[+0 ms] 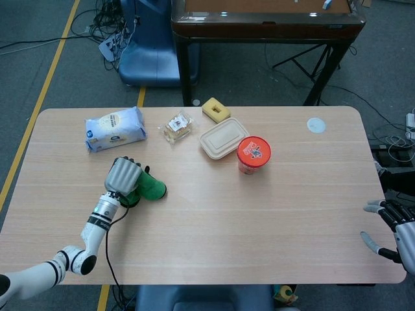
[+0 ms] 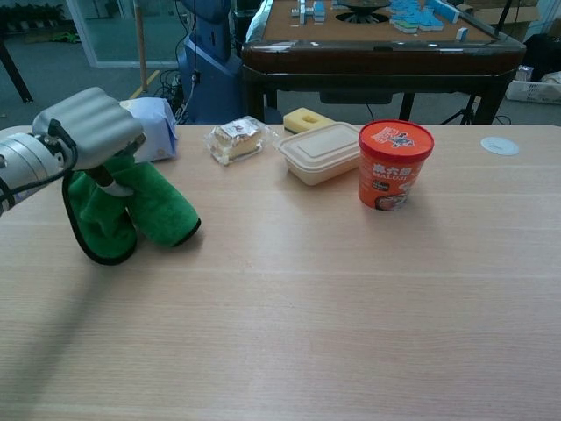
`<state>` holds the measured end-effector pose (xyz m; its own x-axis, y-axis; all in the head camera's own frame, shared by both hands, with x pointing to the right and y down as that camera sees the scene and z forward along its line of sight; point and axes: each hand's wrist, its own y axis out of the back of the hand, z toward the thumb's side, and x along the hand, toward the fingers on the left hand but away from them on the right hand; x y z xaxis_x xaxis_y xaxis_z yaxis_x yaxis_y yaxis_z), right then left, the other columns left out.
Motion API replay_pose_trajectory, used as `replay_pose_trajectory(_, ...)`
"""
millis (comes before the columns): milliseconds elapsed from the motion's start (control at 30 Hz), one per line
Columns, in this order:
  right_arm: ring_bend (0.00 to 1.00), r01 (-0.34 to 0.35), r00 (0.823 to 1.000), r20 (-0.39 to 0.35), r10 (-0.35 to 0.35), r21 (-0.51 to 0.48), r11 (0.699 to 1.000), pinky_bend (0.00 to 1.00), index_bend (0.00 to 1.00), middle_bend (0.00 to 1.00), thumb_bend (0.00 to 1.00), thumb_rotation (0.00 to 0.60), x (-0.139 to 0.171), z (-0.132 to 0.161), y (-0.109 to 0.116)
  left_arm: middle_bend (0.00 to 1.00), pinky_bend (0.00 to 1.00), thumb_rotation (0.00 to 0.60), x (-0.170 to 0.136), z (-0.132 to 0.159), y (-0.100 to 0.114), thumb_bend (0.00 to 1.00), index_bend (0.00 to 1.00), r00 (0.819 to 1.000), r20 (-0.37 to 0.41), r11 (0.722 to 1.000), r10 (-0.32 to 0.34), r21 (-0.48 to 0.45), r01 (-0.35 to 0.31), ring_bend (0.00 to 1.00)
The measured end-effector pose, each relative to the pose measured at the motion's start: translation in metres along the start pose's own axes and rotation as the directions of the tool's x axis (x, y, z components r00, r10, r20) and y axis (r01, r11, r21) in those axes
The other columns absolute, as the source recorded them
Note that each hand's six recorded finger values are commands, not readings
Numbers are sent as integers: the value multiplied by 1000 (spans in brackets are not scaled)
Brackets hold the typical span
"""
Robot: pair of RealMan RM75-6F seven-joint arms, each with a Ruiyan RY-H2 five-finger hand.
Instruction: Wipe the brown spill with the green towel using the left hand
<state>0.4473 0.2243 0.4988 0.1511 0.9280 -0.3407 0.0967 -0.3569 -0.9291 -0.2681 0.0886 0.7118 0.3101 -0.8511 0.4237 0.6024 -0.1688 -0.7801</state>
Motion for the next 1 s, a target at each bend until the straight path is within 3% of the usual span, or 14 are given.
replay_pose_trajectory(67,250,0,1000,0,0,0,1000,317,342,323,329,600,0,0,0,616,877,600,4,-10,2,137,570,1000,-30,1000,7,-27,-8,607)
replay_pose_trajectory(100,250,0,1000,0,0,0,1000,317,342,323,329,600,0,0,0,574,876,600,5,-13,3,137,518,999,-40,999,10,-40,-11,586)
replay_pose_trajectory(200,250,-1,1000,-1,1,-1,1000,317,342,323,330,600,-1,0,0,320,774,600,8,-23,1,137,157,997,-74,995,0,-99,-7,393)
replay_pose_trajectory(267,250,-3,1000,-2,3,-1,1000,317,343,323,330,600,-1,0,-1,128,630,600,8,-29,-4,126,15,995,-98,990,-24,-143,10,239)
replay_pose_trajectory(367,250,-6,1000,-5,6,0,1000,317,343,323,329,600,-3,1,-1,1,380,600,7,-32,-11,87,0,990,-118,977,-76,-205,51,46)
replay_pose_trajectory(467,250,-6,1000,-8,5,-2,1000,317,343,323,329,600,-4,2,-1,0,262,600,4,-30,-12,70,0,986,-110,950,-126,-298,88,0)
replay_pose_trajectory(633,250,-14,1000,-10,13,-2,1000,317,342,323,330,600,-6,2,-3,0,252,600,-4,-29,-4,70,0,982,-81,896,-170,-427,120,0)
replay_pose_trajectory(867,250,-36,999,-19,36,-1,999,317,343,323,329,600,-11,3,-8,0,252,600,-29,-43,3,72,0,983,-88,819,-160,-567,82,3)
replay_pose_trajectory(1000,250,-58,998,-28,58,0,998,317,343,323,329,600,-15,4,-13,0,252,600,-54,-54,1,72,0,984,-112,807,-135,-589,44,4)
